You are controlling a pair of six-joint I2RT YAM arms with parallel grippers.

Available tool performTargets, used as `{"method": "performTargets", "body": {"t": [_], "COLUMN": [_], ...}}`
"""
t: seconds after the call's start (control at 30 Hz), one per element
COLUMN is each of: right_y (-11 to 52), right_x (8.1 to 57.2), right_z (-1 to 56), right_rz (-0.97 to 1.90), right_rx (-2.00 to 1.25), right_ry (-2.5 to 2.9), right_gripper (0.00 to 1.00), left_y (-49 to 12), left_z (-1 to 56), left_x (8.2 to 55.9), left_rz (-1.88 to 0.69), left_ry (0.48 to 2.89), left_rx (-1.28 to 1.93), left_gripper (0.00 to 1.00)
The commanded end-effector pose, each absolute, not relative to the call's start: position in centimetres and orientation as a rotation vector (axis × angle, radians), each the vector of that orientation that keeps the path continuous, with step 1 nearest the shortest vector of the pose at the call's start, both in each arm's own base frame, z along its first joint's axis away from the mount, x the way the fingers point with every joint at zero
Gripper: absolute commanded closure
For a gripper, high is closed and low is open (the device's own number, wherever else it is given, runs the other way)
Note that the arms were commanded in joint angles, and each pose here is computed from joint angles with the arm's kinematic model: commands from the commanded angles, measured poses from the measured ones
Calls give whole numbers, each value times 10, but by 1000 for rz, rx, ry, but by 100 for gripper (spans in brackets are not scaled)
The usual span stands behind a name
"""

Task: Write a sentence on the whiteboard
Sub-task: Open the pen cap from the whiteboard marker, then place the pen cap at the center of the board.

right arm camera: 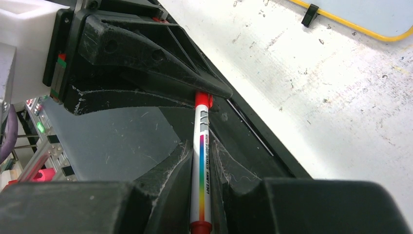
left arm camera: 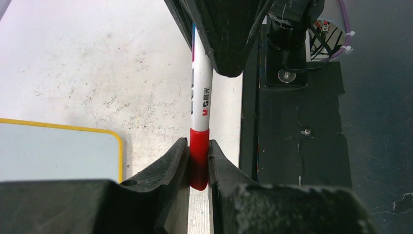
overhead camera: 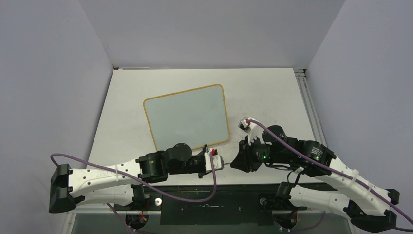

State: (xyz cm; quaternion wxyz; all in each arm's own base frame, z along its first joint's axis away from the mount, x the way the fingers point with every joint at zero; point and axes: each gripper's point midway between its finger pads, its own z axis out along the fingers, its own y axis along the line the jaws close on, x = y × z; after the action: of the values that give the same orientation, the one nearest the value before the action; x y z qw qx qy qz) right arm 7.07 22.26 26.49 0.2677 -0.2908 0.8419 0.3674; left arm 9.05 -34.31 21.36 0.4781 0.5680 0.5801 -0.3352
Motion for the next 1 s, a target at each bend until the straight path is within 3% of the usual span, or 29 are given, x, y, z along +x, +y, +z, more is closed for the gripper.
{"method": "performTargets", "body": {"t": [0.0,0.67,0.97], "right_y": [206,200,195], "right_x": [58,60,97], "right_z": [307,296,275], "right_rz": [1060,1001,791], "right_rx": [-794,-792,-636], "right_ry": [2155,2200,2234], "right_gripper": [95,95,95], "left_y": [-281,-279,-284], "left_z": [131,140,156], "left_x": [109,109,109], "left_rz": [-499,-519,-577], "left_ry": [1738,1716,1728], "left_rx": [1497,1457,1372], "left_gripper": [100,100,100]}}
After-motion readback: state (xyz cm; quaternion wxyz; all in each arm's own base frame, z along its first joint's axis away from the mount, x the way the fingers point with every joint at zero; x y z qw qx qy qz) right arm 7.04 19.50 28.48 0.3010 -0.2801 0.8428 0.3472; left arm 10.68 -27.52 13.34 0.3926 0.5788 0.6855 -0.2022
